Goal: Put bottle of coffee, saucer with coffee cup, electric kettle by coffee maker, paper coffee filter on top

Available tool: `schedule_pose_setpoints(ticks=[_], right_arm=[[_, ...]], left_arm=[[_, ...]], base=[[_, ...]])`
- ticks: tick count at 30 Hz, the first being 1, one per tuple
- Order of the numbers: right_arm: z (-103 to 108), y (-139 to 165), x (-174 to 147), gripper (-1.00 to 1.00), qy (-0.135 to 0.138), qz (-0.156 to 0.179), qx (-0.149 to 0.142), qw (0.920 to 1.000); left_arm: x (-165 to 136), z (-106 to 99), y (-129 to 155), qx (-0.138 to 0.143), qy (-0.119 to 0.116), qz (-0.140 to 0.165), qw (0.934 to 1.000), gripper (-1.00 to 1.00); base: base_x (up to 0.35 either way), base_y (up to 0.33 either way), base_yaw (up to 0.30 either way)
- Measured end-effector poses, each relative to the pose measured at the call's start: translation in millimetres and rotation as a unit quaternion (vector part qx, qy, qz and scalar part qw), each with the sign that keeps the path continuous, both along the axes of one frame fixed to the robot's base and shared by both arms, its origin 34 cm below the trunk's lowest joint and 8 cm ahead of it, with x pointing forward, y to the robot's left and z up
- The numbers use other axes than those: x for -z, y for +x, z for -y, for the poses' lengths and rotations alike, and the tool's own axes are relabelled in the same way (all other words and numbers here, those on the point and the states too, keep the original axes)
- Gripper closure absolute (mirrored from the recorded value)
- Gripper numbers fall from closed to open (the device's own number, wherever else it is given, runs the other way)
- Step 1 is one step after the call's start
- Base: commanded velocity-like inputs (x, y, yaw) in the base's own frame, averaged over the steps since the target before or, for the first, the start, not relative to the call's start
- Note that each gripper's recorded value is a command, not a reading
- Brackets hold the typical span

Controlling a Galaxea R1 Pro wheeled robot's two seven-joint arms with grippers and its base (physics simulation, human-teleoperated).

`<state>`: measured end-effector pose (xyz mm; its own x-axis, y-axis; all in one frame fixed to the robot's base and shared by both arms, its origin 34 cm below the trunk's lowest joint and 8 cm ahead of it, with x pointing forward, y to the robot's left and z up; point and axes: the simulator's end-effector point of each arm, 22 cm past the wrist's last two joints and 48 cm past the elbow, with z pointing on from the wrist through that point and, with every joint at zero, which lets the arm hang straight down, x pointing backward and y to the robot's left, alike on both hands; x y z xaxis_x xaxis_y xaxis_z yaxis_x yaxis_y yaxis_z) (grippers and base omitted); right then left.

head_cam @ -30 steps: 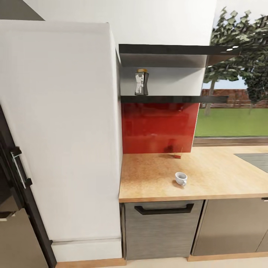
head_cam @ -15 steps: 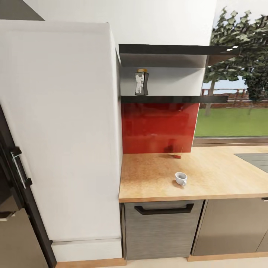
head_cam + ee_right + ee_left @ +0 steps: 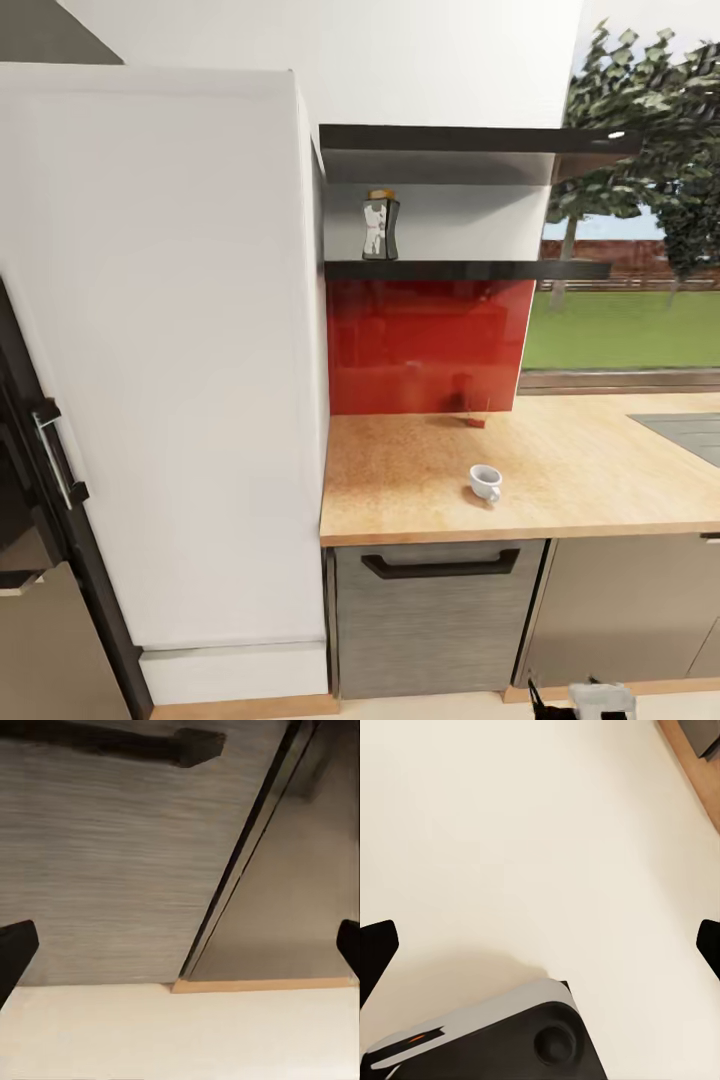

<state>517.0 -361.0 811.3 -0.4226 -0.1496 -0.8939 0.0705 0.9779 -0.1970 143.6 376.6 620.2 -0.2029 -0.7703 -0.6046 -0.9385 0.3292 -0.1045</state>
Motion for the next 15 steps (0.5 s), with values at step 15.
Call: schedule_pose_setpoints(ticks=[15], right_arm=[[34, 93, -229, -1.0, 0.095, 0.113, 0.032, 0.9885]], left_arm=[[-15, -1, -5, -0.001, 0.001, 0.0, 1.0, -1.0]], base=[[0.0, 0.0, 0.0]])
